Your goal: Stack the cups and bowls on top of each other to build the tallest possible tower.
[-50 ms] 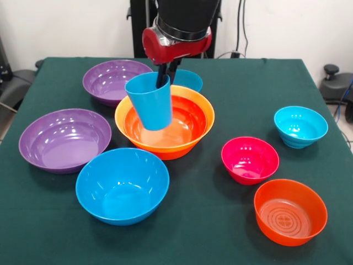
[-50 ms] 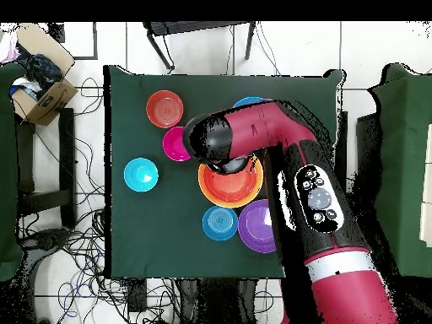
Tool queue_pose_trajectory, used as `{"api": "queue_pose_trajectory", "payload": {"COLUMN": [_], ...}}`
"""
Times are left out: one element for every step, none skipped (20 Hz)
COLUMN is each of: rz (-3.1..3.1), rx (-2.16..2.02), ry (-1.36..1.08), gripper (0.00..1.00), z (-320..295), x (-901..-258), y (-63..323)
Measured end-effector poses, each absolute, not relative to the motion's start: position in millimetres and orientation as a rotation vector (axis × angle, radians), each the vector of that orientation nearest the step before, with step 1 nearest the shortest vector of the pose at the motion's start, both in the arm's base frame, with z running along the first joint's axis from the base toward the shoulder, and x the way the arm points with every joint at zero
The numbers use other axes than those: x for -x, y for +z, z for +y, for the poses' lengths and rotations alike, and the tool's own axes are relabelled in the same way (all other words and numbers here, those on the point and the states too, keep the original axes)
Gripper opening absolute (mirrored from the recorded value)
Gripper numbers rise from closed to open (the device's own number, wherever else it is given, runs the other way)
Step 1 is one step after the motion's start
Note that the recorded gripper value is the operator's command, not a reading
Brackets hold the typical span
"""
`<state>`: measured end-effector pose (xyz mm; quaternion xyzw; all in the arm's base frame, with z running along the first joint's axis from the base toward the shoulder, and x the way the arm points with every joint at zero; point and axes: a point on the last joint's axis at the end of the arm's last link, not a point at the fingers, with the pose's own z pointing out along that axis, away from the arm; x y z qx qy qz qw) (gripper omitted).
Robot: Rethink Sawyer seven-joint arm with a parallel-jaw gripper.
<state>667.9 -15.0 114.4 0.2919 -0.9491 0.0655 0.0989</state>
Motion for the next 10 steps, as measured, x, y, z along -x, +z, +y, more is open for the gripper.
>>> {"api": "queue_pose_trajectory", "payload": {"rz": [-2.802, -2.798, -2.795, -2.785, -2.782, -2.780, -2.778, -2.774, -2.765, -2.759], "rx": [-0.865, -0.866, -0.867, -0.873, -0.875, -0.876, -0.877, -0.880, -0.884, -0.887], "ry": [0.193, 0.193, 0.192, 0.190, 0.191, 0.191, 0.192, 0.191, 0.190, 0.188], "gripper": [0.00, 0.00, 0.00, 0.00, 0.00, 0.00, 0.00, 0.00, 0.00, 0.00], "z": [-15.4, -15.5, -15.5, -15.0, -15.0, -15.1, -15.3, -15.6, -15.6, -15.8], "x": [-665.8, -664.4, -663.1, -659.6, -659.0, -658.5, -658.0, -656.9, -654.9, -653.3], "y": [112.9, 111.7, 110.5, 106.7, 105.6, 104.5, 103.4, 100.5, 95.6, 91.8]}}
